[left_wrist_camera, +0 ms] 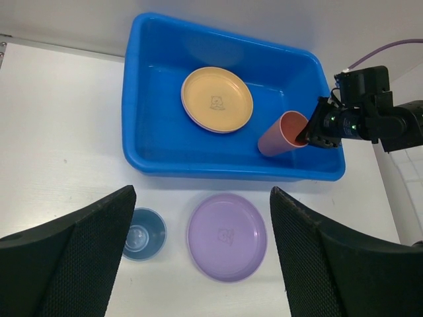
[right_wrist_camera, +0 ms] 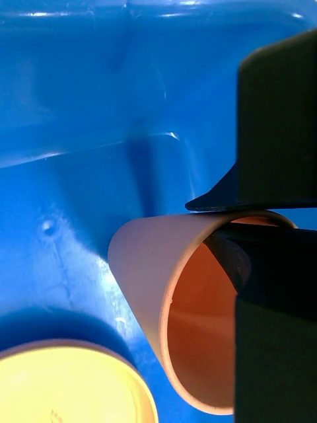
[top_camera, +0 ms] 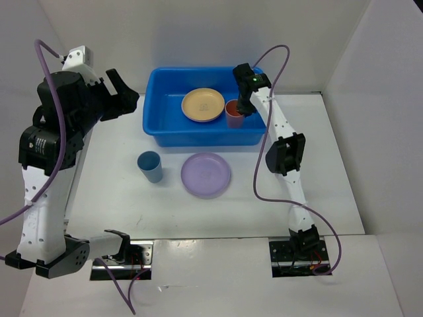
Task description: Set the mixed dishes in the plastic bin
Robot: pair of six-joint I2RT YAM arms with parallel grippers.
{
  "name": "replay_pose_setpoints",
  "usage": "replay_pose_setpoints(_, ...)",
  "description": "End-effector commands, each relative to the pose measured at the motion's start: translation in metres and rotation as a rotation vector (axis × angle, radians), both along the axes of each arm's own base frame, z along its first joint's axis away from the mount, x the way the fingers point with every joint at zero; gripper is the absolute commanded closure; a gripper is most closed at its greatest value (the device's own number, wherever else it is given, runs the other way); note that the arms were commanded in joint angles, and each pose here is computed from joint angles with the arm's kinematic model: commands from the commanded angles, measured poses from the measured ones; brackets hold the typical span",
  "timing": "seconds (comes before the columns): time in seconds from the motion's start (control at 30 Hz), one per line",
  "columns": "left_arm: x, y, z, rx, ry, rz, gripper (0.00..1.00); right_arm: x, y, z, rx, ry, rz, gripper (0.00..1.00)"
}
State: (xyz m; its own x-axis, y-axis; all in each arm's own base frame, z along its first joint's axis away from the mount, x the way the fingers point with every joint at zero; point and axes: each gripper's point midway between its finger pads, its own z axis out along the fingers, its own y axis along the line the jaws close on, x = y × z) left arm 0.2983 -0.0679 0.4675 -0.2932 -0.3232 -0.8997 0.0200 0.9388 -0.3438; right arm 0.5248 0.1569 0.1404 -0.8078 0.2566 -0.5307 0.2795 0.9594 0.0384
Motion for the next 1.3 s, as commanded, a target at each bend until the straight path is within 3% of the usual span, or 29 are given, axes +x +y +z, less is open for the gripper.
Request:
replay_pose_setpoints(0.0, -0.006, 0.006, 0.012, 0.018, -0.054, 0.008, 0.1, -0.002, -0.015, -0.008, -0.033, 0.032, -0.019, 0.95)
replay_pose_setpoints(0.1, -0.009, 0.007, 0.014, 0.016, -0.063, 0.008, 0.1, -0.002, -0.015, -0.008, -0.033, 0.032, -0.019, 0.9)
replay_pose_setpoints(0.2, -0.006, 0.006, 0.003, 0.023, -0.033, 0.007, 0.03, -0.002, -0.018, -0.008, -0.029, 0.036, -0.015, 0.78)
replay_pose_setpoints(0.37, -0.004, 0.006, -0.005, 0.027, -0.018, 0.007, 0.02, 0.0, -0.016, 0.003, -0.015, 0.013, -0.003, 0.45)
replay_pose_setpoints(0.43, -0.006, 0.006, -0.014, 0.032, 0.006, 0.007, 0.02, -0.002, -0.015, 0.017, 0.001, -0.011, 0.002, 0.39)
replay_pose_setpoints(0.6, -0.013, 0.015, -0.051, 0.069, 0.107, 0.043, 0.02, -0.011, -0.01, 0.104, 0.089, -0.178, 0.034, 0.23)
replay_pose_setpoints(0.73, -0.015, 0.022, -0.134, 0.107, 0.325, 0.083, 0.04, -0.051, -0.005, 0.212, 0.195, -0.378, 0.102, 0.18)
replay_pose_setpoints(0.8, -0.017, 0.026, -0.165, 0.101, 0.406, 0.112, 0.09, -0.072, 0.0, 0.229, 0.183, -0.399, 0.116, 0.18)
replay_pose_setpoints(0.83, -0.02, 0.023, -0.179, 0.093, 0.446, 0.099, 0.21, -0.092, -0.01, 0.258, 0.195, -0.458, 0.111, 0.18)
replay_pose_setpoints(0.9, -0.017, 0.025, -0.212, 0.069, 0.515, 0.118, 0.38, -0.116, -0.004, 0.262, 0.196, -0.447, 0.117, 0.18)
replay_pose_setpoints(0.97, -0.015, 0.026, -0.228, 0.05, 0.538, 0.129, 0.48, -0.145, -0.004, 0.272, 0.192, -0.464, 0.126, 0.18)
replay_pose_setpoints(1.03, -0.007, 0.027, -0.239, 0.034, 0.557, 0.129, 0.48, -0.17, -0.008, 0.273, 0.19, -0.462, 0.142, 0.18)
replay_pose_setpoints(1.2, 0.0, 0.035, -0.28, 0.039, 0.669, 0.155, 0.34, -0.204, -0.019, 0.258, 0.228, -0.474, 0.177, 0.18)
replay_pose_setpoints(1.27, 0.006, 0.036, -0.287, 0.046, 0.674, 0.163, 0.34, -0.221, -0.014, 0.262, 0.327, -0.478, 0.27, 0.18)
